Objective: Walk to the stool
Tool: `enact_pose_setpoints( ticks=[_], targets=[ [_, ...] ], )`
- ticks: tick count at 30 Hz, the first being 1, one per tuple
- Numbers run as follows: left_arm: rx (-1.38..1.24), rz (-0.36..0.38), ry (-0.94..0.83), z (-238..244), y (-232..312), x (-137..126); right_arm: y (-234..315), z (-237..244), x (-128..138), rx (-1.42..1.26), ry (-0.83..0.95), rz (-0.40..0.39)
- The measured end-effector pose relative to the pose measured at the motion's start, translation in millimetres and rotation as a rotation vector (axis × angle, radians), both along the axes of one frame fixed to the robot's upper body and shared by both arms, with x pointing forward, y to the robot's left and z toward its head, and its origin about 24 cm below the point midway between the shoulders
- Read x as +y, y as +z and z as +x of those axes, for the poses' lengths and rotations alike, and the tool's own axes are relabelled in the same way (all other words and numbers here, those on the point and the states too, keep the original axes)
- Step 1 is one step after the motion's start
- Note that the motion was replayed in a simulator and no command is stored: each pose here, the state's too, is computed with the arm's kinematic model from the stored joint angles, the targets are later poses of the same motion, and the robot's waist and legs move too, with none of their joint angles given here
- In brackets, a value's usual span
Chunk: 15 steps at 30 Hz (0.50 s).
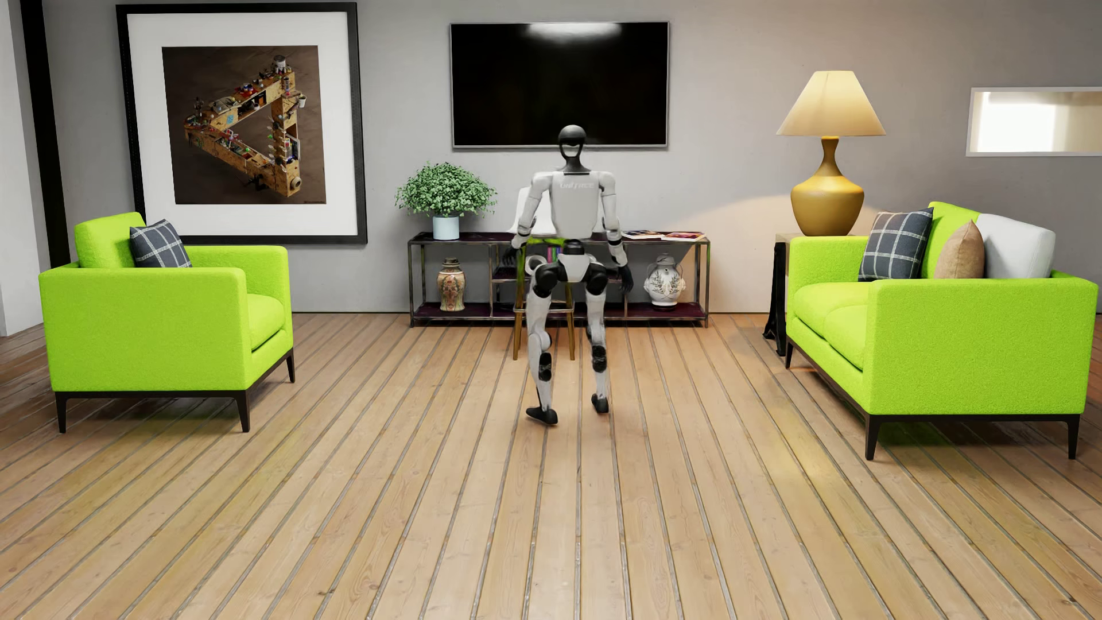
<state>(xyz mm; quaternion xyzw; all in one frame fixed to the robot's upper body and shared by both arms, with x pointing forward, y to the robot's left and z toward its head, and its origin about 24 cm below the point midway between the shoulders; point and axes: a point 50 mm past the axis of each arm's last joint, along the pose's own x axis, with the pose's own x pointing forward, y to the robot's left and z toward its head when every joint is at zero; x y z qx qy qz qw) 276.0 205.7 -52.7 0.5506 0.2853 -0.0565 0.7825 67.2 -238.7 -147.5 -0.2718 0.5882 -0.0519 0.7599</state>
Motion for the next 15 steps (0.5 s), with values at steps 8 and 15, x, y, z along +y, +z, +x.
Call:
enact_pose_setpoints(
  ticks=[8,15],
  targets=[
    [0.170,-0.094,-0.134,-49.5,-39.4,-35.1,-2.7,16.0,33.6,-0.032,0.101,0.065],
    [0.698,-0.192,0.498,-216.0,-113.5,-5.4,21.0,59.4,11.5,-0.231,0.170,-0.037]
  ],
)
